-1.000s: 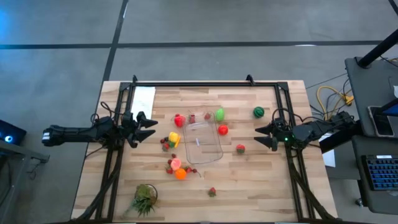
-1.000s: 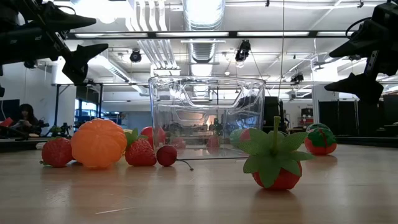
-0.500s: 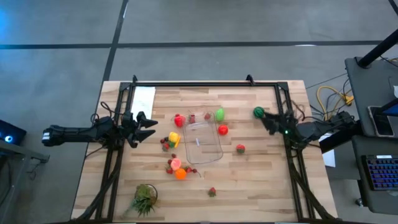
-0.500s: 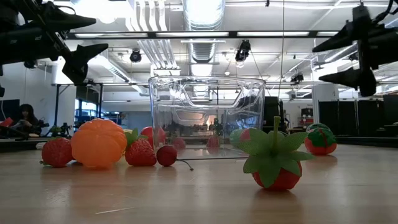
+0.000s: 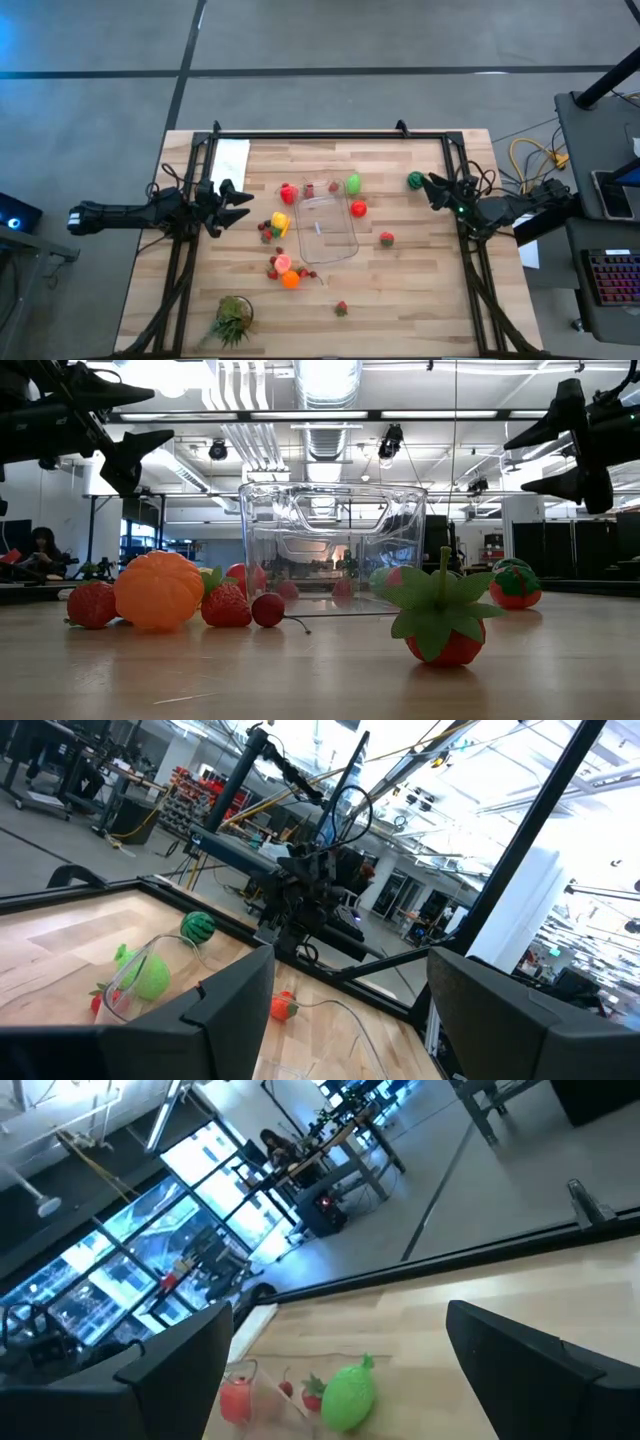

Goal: Pick and placing Produce into tupperware
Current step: Put the watermelon into the transparent bin

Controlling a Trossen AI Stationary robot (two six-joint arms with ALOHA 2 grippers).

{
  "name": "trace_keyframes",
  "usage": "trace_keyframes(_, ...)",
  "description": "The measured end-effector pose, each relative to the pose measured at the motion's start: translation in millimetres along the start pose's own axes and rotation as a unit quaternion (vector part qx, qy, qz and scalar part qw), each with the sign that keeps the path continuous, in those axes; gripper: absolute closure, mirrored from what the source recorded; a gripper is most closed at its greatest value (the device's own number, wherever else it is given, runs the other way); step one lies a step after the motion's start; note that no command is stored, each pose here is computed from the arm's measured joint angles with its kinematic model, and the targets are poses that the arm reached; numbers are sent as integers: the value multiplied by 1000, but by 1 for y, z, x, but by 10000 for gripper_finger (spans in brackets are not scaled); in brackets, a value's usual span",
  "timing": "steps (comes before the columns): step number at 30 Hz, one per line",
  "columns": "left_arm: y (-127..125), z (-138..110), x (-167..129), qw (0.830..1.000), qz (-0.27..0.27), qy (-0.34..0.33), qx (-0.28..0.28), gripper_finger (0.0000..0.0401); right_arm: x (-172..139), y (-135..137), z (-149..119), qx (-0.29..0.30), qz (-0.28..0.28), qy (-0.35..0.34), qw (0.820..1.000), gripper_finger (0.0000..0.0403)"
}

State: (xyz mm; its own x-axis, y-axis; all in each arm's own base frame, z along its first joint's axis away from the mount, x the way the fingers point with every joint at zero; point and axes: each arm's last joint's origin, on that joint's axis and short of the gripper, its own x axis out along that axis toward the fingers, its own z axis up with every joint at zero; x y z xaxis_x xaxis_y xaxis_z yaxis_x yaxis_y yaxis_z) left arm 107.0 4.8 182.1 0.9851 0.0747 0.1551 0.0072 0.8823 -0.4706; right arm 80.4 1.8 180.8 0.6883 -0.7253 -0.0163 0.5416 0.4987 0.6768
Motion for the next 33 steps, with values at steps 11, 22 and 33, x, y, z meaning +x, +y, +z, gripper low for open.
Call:
trace_keyframes(11,0,0,0,1000,-1,-1,0,152,1,46,31,105,186,-29,976,44)
trace_keyframes(22,5,3,-1,995,86,-50,3,152,19,97,35,-58,88,11,994,44)
trace_keyframes(33,-4,25,-4,983,59,-175,-20,152,48,126,38,-180,-25,200,963,44)
